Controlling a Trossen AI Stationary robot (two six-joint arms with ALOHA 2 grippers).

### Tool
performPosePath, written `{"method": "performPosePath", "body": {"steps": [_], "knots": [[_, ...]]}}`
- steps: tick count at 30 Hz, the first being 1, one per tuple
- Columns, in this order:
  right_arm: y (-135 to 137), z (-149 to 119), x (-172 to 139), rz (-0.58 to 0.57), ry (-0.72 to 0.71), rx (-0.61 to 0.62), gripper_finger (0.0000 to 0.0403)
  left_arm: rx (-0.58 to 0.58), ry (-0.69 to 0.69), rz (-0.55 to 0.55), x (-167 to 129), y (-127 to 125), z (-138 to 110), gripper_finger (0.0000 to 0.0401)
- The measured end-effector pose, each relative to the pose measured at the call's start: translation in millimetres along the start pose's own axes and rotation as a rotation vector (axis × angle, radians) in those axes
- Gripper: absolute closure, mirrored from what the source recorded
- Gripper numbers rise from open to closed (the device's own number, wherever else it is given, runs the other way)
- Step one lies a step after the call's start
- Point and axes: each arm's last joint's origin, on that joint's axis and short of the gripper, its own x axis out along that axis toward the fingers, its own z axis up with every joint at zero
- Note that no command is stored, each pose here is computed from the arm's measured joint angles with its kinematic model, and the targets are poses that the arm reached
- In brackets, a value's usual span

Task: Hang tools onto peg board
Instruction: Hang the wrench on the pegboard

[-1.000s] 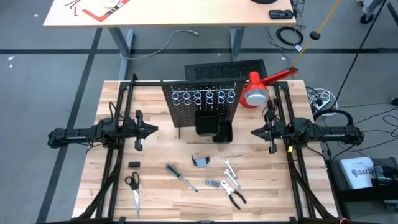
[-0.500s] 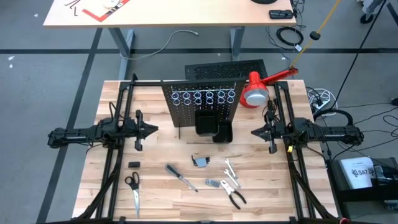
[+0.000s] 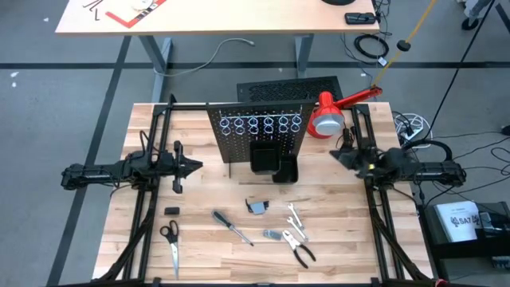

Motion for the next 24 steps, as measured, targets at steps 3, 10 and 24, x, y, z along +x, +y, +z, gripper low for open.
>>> {"method": "performPosePath", "body": {"steps": [3, 10, 24], "knots": [[14.0, 11.9, 1.4, 0.088, -0.013, -0.034, 0.0394, 0.0, 0.0, 0.001, 0.0, 0.0, 0.0, 0.036], [53.6, 41.6, 17.9, 0.23, 0.075, -0.259, 0.0394, 0.0, 0.0, 0.0, 0.0, 0.0, 0.1, 0.036], [62.1, 18.6, 92.5, 0.22, 0.489, -0.299, 0.0394, -0.003, -0.041, 0.039, -0.1, 1.2, 4.0, 0.036]]}}
